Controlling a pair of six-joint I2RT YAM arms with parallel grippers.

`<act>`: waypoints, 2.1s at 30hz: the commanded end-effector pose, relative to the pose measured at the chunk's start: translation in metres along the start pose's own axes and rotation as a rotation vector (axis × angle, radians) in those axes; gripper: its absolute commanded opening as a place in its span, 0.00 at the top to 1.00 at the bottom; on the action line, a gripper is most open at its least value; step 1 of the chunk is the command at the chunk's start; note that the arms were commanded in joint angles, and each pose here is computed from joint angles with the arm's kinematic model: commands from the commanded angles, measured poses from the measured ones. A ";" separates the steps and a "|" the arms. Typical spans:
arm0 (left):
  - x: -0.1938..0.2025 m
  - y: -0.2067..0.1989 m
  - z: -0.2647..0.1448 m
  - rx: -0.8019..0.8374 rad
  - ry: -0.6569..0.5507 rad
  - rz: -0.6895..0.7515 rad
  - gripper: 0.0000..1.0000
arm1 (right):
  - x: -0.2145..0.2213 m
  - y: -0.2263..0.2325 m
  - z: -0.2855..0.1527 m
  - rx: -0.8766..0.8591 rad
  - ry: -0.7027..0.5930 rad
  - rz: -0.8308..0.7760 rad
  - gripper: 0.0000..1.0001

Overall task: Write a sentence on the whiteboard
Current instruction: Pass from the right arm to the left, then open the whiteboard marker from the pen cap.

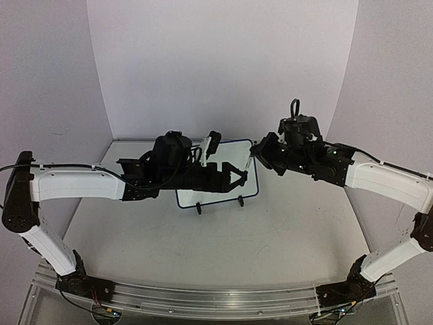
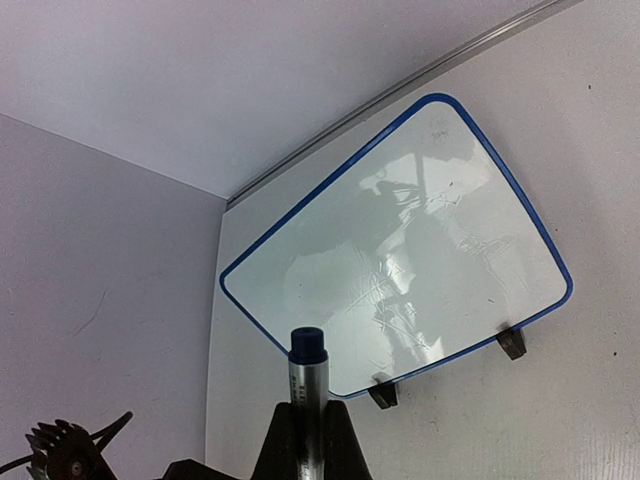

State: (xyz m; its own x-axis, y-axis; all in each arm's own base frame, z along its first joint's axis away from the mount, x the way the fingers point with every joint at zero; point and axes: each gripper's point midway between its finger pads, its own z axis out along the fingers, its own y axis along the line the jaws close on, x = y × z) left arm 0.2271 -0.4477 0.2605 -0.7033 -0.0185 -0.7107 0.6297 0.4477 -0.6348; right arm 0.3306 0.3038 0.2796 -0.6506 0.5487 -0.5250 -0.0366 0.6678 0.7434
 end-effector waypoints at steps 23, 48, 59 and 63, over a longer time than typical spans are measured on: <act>-0.003 -0.018 0.019 0.004 0.039 0.049 0.83 | 0.001 0.014 0.005 -0.038 -0.010 0.023 1.00; 0.011 -0.013 0.000 -0.025 0.124 0.140 1.00 | 0.000 -0.002 -0.019 -0.008 -0.007 -0.163 0.41; 0.051 -0.024 -0.071 0.301 0.393 0.232 1.00 | 0.028 -0.011 -0.053 -0.150 0.363 -0.461 0.23; 0.063 -0.036 -0.096 0.422 0.512 0.284 1.00 | 0.064 0.018 -0.075 -0.393 0.574 -0.476 0.17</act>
State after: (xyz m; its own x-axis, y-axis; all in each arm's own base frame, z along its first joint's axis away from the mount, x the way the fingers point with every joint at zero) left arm 0.1734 -0.3951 0.2427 -0.6239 0.3995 -0.6717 0.7787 0.2448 -0.5777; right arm 0.2875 0.2796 0.2631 -0.7765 0.0688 -0.6263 -0.3782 0.7442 0.5506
